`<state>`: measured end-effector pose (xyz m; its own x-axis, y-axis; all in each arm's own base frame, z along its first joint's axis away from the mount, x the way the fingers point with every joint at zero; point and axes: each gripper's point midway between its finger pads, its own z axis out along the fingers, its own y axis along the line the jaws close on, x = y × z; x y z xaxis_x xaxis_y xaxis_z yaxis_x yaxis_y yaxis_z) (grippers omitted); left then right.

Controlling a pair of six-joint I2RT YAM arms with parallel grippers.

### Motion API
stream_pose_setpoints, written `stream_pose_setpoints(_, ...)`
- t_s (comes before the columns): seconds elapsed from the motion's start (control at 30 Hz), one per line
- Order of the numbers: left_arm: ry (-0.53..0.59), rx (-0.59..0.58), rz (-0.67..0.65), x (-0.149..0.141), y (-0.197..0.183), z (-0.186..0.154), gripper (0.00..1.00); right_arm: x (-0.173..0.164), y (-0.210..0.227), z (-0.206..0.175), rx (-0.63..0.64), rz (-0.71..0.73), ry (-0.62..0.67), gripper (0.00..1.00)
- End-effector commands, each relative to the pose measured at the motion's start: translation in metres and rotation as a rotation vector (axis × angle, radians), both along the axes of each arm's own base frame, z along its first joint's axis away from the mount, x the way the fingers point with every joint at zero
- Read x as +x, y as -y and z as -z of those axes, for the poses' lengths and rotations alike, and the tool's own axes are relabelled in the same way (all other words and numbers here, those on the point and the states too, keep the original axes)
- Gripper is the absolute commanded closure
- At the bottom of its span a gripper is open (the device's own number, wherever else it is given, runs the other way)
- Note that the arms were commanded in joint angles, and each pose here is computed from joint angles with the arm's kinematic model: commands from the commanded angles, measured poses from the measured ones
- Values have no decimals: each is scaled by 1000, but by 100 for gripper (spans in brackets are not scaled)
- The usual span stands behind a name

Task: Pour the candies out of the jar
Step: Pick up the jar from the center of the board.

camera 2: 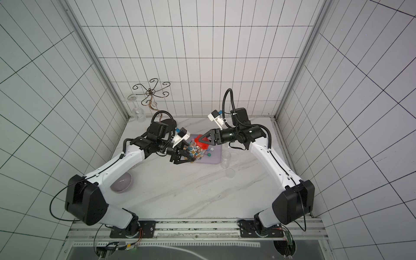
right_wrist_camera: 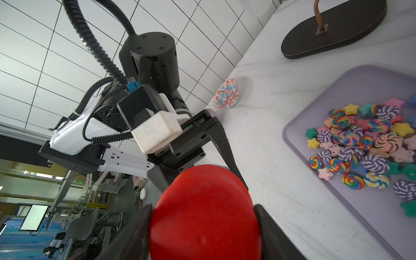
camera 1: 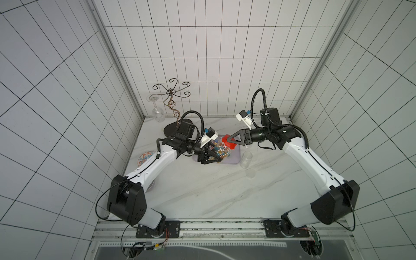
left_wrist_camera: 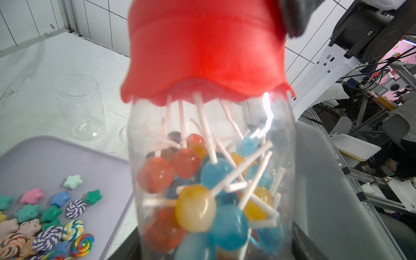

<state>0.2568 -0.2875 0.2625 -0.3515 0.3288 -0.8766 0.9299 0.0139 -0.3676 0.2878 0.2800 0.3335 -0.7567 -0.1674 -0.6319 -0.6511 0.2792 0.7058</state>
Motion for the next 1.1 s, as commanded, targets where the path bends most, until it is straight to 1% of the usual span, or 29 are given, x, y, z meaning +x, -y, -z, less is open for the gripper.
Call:
stream_pose_setpoints(0.0,54,-28,11,2,3,-13,43,-10,-4,-20,55,-52,52,59)
stream_pose_setpoints(0.07,65,-21,0,3,2,-14,44,-10,-4,-18,49,-49,48,47)
stream_pose_setpoints(0.2,94,11,-50,8,-1,-15,45,-8,-2,-14,27,-27,42,33)
stream_pose_setpoints(0.33,134,63,-142,22,-5,-12,46,-4,-1,-9,-7,-8,29,24)
stream_pose_setpoints(0.57,208,114,-208,23,-8,-14,46,2,3,-7,-27,28,24,13)
stream_pose_setpoints(0.67,255,163,-247,24,-10,-12,46,7,10,-9,-33,56,10,8)
stream_pose_setpoints(0.73,298,218,-281,25,-12,-8,45,10,17,-9,-37,78,-2,5)
stream_pose_setpoints(0.83,363,307,-310,20,-11,-2,46,12,28,-12,-37,101,-25,4)
stream_pose_setpoints(0.93,417,388,-326,11,-12,6,46,10,37,-13,-15,102,-80,4)
stream_pose_setpoints(1.07,476,441,-363,7,-18,10,46,3,42,-2,-15,97,-177,4)
